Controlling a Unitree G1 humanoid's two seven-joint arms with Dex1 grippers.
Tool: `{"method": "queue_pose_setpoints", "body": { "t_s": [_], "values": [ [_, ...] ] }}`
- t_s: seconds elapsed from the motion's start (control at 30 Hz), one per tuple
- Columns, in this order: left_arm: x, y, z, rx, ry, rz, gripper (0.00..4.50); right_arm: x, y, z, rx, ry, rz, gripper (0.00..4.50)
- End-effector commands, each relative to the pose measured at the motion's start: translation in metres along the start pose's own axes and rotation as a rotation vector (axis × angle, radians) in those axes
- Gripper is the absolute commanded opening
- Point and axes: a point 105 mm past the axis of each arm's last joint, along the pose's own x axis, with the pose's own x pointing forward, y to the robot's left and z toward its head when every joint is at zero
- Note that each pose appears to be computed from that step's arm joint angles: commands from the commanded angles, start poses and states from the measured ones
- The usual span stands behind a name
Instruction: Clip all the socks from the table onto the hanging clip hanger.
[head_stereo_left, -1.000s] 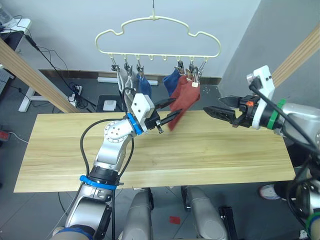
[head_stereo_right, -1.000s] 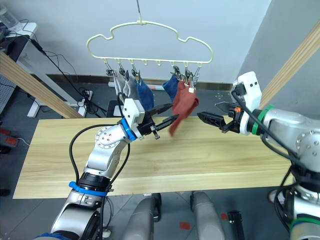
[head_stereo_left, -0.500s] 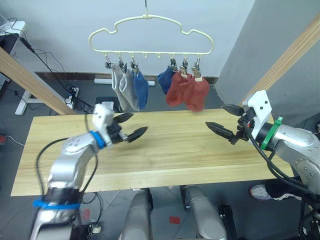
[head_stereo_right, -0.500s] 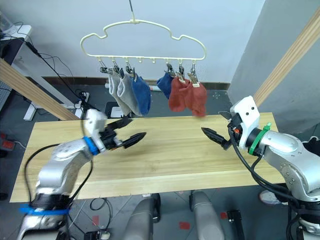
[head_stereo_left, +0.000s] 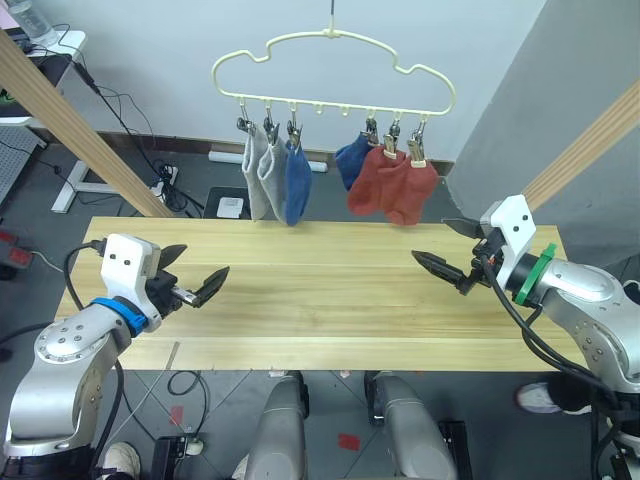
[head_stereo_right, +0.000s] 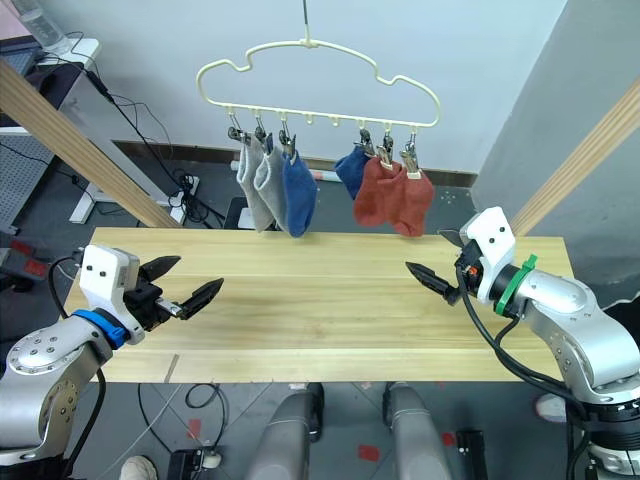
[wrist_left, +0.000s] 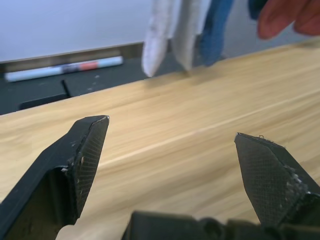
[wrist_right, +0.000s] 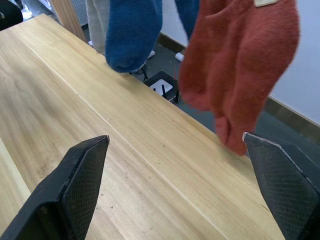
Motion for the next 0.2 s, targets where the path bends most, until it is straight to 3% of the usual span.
{"method": "queue_pose_setpoints", "body": {
  "t_s": [0.03,0.2],
  "values": [
    [-0.0011,-0.0026,0.0169,0.032,-0.064,0.023,4.48,-0.0010,0.0023,0.0043,-0.036,-0.022,0.021,4.50],
    [0.0021,-0.0072,0.0209,0.040,-0.077,-0.014,4.48,-0.0014,-0.0038,0.0075,-0.012,-0.031,0.001,4.50]
  ]
}}
